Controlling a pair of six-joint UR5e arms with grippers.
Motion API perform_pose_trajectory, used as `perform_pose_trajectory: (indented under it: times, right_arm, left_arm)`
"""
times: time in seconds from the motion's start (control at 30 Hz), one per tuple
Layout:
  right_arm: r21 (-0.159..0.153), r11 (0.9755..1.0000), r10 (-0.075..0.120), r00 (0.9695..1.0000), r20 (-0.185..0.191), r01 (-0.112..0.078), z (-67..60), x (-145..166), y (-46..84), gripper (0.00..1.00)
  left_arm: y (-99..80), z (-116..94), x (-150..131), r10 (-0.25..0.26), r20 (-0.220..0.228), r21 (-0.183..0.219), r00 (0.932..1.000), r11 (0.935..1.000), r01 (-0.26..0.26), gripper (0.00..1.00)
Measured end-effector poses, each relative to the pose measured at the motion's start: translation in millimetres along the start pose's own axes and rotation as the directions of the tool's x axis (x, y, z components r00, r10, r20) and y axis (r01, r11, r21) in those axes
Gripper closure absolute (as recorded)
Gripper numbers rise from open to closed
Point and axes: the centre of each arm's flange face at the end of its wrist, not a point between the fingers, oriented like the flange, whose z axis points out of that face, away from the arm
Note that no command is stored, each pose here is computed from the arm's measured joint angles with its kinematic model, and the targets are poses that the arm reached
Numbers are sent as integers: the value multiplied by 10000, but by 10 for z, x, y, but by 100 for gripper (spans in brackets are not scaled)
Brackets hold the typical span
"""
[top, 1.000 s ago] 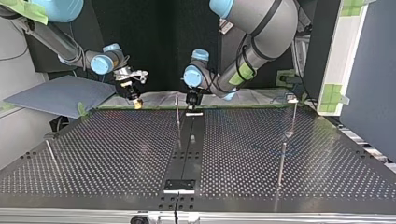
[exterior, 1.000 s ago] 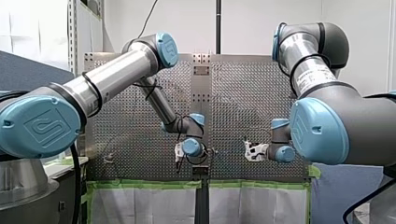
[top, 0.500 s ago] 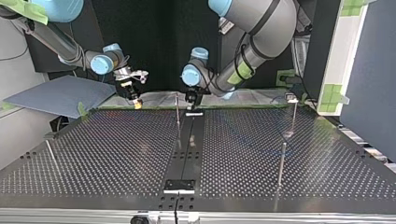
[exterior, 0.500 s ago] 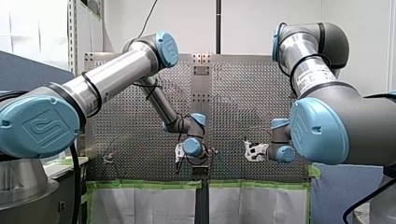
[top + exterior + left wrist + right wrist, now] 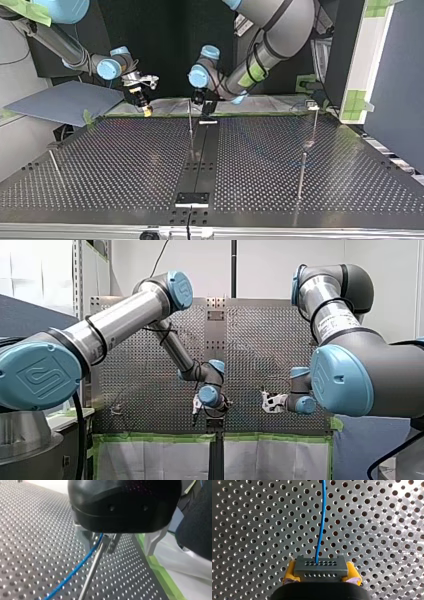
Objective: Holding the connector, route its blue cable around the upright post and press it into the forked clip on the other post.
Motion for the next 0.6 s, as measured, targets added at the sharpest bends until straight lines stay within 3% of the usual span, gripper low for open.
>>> perform_pose_trajectory:
  times: [0.37,0.6]
  right_arm:
    - [-5,10000,-4,10000,-9,4,2,1,1,100]
    - [-4,10000,-3,10000,-3,3,1,1,1,100]
  left_arm:
    - [-94,-109,-141,40,123,113,9999,9999,-41,0]
    - [-102,-170,-78,157,-36,114,9999,9998,-156,0]
